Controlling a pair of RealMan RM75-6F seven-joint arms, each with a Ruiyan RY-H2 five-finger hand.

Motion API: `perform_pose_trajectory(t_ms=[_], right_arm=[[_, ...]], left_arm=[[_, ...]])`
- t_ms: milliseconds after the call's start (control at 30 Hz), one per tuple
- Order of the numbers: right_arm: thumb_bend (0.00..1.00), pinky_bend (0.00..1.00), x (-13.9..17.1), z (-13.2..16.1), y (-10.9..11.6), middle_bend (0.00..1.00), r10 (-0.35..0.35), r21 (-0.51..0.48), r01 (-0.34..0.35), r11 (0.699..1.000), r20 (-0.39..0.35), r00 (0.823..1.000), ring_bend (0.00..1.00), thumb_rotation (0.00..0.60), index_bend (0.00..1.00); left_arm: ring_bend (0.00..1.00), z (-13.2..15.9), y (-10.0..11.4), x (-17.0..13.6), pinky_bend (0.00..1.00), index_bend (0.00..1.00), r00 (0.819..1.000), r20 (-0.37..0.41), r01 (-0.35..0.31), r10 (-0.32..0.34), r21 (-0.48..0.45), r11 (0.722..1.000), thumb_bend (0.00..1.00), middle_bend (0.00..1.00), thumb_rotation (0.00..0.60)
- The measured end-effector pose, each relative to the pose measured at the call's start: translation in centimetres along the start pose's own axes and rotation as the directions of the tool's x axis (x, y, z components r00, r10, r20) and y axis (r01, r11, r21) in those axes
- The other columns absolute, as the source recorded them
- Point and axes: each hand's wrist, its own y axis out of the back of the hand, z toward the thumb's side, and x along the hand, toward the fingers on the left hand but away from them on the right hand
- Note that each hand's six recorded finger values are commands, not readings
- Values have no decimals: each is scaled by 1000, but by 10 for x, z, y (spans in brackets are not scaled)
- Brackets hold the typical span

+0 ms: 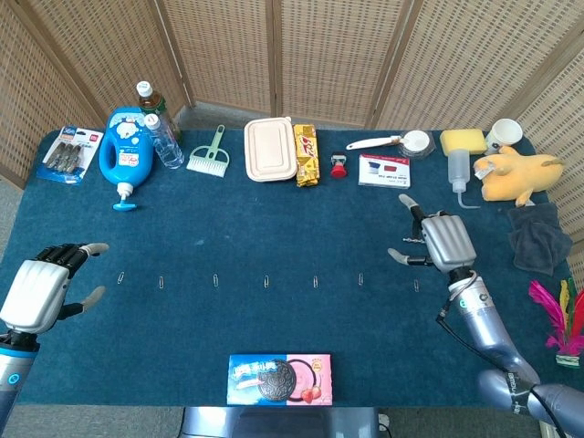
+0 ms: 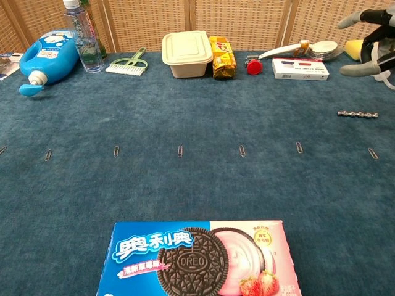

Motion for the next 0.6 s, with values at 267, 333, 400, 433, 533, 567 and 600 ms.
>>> perform_pose_trajectory(t_ms=[267, 333, 400, 433, 533, 567, 600], right_arm=[[248, 424, -6, -6, -10, 600, 22, 43, -24, 999, 28, 999, 598, 314, 0], [248, 422, -7, -6, -12, 600, 26, 49, -27, 998, 32, 999, 597, 314, 0], [248, 421, -9, -6, -14, 599, 30, 54, -32, 998, 38, 999, 597, 313, 0], [248, 420, -9, -6, -14, 598, 32, 56, -34, 998, 40, 999, 596, 313, 0], [255, 418, -11, -6, -16, 594, 36, 58, -39, 998, 50, 998, 596, 313, 0], [258, 418, -12, -6, -17, 594, 37, 58, -40, 997, 55, 998, 596, 312, 0], [258, 418, -13, -6, -17, 594, 37, 60, -40, 997, 57, 998, 596, 312, 0]], left_arm=[[331, -1, -5, 3, 357, 272, 1000, -2, 10, -10, -1, 1000, 417, 371, 600], [331, -1, -6, 3, 357, 272, 1000, -1, 13, -13, -2, 1000, 417, 371, 600], [331, -1, -7, 4, 357, 272, 1000, -1, 15, -15, -1, 1000, 417, 371, 600], [331, -1, -8, 4, 357, 272, 1000, 0, 16, -16, -1, 1000, 417, 371, 600], [330, -1, -9, 5, 357, 272, 1000, -1, 17, -17, 0, 1000, 417, 371, 600], [330, -1, -9, 5, 357, 272, 1000, -2, 17, -17, -1, 1000, 417, 371, 600], [330, -2, -9, 6, 357, 272, 1000, -2, 18, -18, -1, 1000, 417, 371, 600]])
